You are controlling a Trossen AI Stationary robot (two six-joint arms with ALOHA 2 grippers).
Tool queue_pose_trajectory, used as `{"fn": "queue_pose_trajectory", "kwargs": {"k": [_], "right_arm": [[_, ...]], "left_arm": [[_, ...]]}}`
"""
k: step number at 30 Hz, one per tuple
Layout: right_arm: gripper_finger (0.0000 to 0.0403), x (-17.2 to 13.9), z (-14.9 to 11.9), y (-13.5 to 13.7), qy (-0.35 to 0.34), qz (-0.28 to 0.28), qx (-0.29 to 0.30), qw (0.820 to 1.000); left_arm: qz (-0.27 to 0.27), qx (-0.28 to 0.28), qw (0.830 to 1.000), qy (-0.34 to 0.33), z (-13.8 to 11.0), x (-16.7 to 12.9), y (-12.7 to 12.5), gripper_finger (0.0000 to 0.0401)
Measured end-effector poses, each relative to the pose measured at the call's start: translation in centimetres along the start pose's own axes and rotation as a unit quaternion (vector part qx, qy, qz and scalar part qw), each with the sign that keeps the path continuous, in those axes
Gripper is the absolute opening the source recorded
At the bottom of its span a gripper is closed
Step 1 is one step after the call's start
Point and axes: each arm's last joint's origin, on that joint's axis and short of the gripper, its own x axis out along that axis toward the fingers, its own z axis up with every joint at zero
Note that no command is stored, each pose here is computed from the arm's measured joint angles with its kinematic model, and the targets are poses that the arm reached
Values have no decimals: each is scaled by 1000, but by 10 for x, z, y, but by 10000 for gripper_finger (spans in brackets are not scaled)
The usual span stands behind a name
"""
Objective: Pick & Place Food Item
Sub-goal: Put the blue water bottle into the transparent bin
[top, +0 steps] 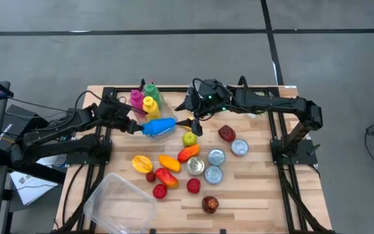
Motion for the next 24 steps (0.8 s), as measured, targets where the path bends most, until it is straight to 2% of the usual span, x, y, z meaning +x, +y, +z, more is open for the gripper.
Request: {"fn": "queue_pose_trajectory", "kwargs": {"k": [8,13,18,20,24], "right_arm": [[270,0,0,0,0,0,0,1000],[270,1,0,1,4,-29,-5,1000],[270,26,1,1,14,-34,-17,999],[270,39,9,2,9,-30,-16,999],[270,71,17,1,36,-20,-34,999]], "left_arm": [[-55,-21,997,-45,10,-1,-10,4],[-107,-21,992,-60,17,-5,-20,1],[-138,-2,987,-80,30,-26,-41,0],[-113,8,990,-80,32,-34,-45,0],[7,15,999,-52,24,-44,-38,0]]}}
